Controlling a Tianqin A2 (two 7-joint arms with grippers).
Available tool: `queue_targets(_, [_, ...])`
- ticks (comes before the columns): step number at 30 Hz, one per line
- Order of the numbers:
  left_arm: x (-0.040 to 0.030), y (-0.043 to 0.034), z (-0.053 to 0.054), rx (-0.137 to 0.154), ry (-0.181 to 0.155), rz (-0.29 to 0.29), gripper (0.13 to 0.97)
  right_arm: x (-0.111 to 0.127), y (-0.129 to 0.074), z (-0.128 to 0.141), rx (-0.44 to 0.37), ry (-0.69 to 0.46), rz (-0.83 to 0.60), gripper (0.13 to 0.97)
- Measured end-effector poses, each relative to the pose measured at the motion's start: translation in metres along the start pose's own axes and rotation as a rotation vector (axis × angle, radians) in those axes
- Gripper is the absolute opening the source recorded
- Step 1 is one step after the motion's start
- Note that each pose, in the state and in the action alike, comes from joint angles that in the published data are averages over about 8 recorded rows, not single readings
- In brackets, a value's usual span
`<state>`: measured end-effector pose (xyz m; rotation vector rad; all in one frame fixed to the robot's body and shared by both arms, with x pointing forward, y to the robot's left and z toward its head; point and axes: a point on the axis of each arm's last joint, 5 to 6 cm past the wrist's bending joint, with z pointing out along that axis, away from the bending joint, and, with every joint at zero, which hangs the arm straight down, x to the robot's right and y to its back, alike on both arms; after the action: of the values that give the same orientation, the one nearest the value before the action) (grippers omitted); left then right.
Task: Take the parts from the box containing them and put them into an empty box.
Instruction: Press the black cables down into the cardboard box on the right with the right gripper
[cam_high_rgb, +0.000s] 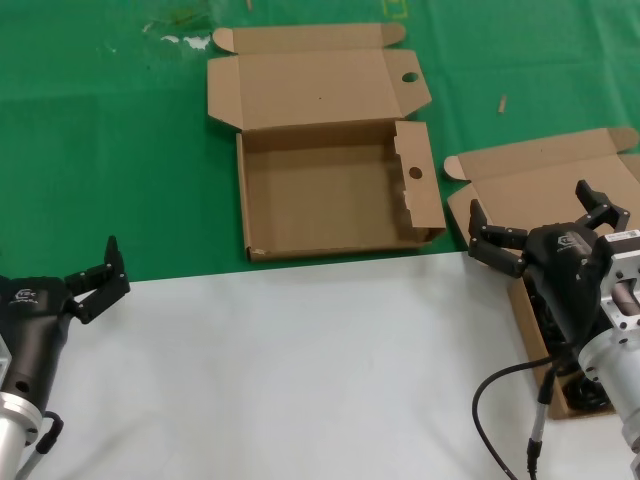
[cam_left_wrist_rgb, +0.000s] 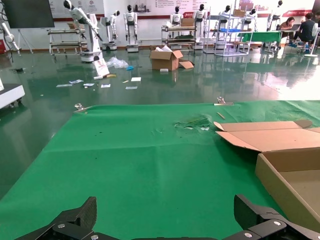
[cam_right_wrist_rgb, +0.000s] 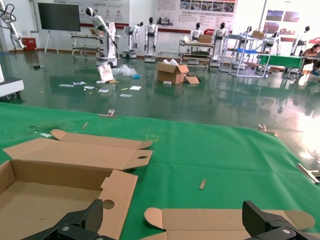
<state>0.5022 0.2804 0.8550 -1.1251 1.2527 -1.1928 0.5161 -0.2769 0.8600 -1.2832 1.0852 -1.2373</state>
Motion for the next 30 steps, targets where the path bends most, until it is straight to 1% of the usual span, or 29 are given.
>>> queue_targets(30, [0.0000, 0.0000, 0.0000, 0.000, 0.000, 0.000, 0.959, 0.0000, 0.0000, 0.0000, 0.000, 0.000, 0.000, 0.966])
